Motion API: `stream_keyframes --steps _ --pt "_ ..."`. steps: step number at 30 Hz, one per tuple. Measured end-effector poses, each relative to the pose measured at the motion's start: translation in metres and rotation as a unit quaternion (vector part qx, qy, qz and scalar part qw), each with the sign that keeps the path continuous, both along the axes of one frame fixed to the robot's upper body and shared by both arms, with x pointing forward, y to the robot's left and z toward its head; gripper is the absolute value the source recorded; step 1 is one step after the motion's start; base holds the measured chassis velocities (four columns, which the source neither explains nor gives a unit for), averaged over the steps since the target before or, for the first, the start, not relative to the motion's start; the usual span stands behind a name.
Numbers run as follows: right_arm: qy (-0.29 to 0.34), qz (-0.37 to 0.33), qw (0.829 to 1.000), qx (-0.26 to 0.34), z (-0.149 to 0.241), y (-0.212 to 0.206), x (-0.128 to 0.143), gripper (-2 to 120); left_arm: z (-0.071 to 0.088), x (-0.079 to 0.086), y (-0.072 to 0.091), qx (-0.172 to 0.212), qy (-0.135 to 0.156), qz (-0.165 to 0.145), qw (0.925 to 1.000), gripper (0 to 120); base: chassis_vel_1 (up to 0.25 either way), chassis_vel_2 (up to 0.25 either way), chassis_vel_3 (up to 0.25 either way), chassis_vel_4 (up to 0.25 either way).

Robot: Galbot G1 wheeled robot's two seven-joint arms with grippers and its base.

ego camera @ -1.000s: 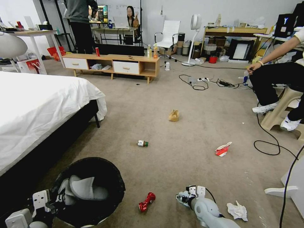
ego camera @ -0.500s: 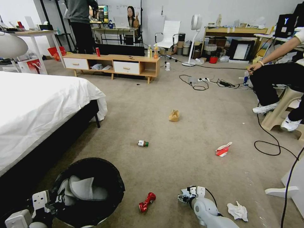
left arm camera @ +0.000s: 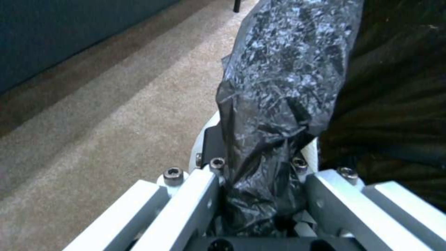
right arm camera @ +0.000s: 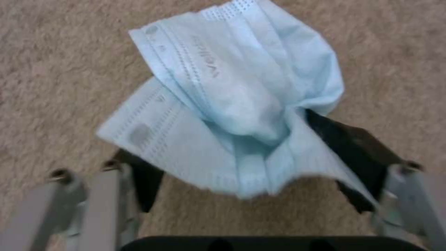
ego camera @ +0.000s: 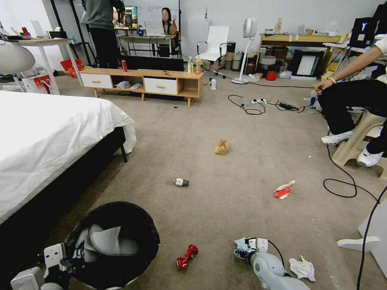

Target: Pick up the trash bin and place the garbage on the floor into it.

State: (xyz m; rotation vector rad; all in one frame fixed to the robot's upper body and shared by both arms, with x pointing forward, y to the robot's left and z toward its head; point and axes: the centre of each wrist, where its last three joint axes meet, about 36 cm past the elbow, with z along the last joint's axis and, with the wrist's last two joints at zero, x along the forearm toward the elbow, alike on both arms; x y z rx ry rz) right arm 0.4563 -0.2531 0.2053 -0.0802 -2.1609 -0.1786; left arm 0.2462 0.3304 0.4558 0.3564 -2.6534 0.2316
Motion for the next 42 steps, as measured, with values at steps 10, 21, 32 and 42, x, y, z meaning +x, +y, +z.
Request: stream_keyframes --steps 10,21,32,42 --pt "-0.005 0.011 1.000 0.002 0.000 0.002 -0.005 36 -0.002 0.000 -0.001 -0.001 0.000 0.000 1.0000 6 0.000 0.000 0.000 0.000" --pt "-0.035 0.037 0.999 -0.016 0.012 -0.011 -0.017 0 -0.005 0.002 -0.002 -0.002 0.003 0.000 1.0000 6 0.000 0.000 0.000 0.000" --pt "-0.072 0.063 0.995 -0.039 0.028 -0.023 -0.032 0 -0.008 0.002 -0.003 -0.002 0.004 -0.002 1.0000 6 0.000 0.000 0.000 0.000" --pt "-0.180 0.080 0.980 -0.036 0.110 -0.038 -0.037 0 -0.002 0.006 -0.003 -0.018 0.008 -0.008 0.9998 6 0.000 0.000 0.000 0.000"
